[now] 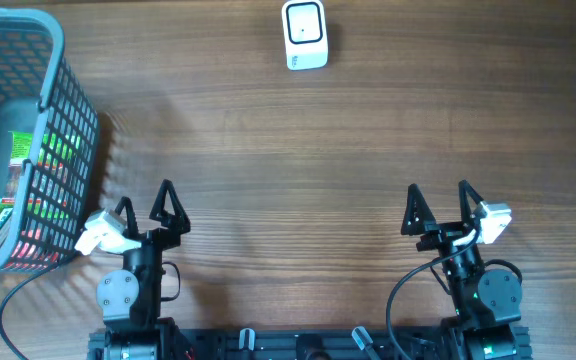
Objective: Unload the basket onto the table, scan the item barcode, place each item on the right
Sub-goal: 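Move the left gripper into the grey basket toward the items, then grasp the green snack bag in the basket with the left gripper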
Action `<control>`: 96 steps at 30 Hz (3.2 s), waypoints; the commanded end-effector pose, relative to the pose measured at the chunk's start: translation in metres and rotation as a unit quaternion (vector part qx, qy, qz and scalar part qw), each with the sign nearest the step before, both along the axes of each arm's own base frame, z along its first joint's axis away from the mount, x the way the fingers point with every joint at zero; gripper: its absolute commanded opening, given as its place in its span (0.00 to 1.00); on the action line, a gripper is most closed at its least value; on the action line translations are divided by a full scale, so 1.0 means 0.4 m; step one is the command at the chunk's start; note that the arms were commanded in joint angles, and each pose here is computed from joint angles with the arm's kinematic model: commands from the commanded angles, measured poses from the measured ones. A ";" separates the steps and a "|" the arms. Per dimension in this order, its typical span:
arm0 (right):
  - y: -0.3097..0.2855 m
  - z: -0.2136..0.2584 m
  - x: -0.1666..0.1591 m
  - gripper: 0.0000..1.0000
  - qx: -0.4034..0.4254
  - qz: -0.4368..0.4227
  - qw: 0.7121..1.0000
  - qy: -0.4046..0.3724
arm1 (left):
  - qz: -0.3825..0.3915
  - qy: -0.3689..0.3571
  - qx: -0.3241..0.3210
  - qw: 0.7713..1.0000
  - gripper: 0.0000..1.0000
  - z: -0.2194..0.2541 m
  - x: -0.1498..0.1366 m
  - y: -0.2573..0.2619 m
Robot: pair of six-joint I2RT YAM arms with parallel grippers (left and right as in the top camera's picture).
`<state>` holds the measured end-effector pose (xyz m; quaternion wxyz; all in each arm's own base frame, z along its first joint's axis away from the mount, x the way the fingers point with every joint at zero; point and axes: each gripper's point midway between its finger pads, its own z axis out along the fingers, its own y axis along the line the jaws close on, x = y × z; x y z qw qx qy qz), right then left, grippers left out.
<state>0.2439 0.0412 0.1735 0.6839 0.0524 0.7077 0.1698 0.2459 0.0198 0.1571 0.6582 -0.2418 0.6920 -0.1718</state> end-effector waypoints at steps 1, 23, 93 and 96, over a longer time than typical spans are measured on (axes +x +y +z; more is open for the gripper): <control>-0.006 0.004 0.001 1.00 0.001 -0.006 1.000 -0.004 | 0.004 0.001 0.011 1.000 1.00 -0.001 -0.001 0.005; -0.006 0.004 0.001 1.00 0.001 -0.006 1.000 -0.004 | 0.004 0.001 0.011 1.000 1.00 -0.001 -0.001 0.005; -0.006 0.004 0.001 1.00 0.001 -0.006 1.000 -0.004 | 0.108 0.270 0.090 0.953 1.00 0.723 0.086 0.162; -0.006 0.004 0.001 1.00 0.001 -0.006 1.000 -0.004 | 0.167 0.312 0.060 0.933 1.00 0.657 0.147 0.281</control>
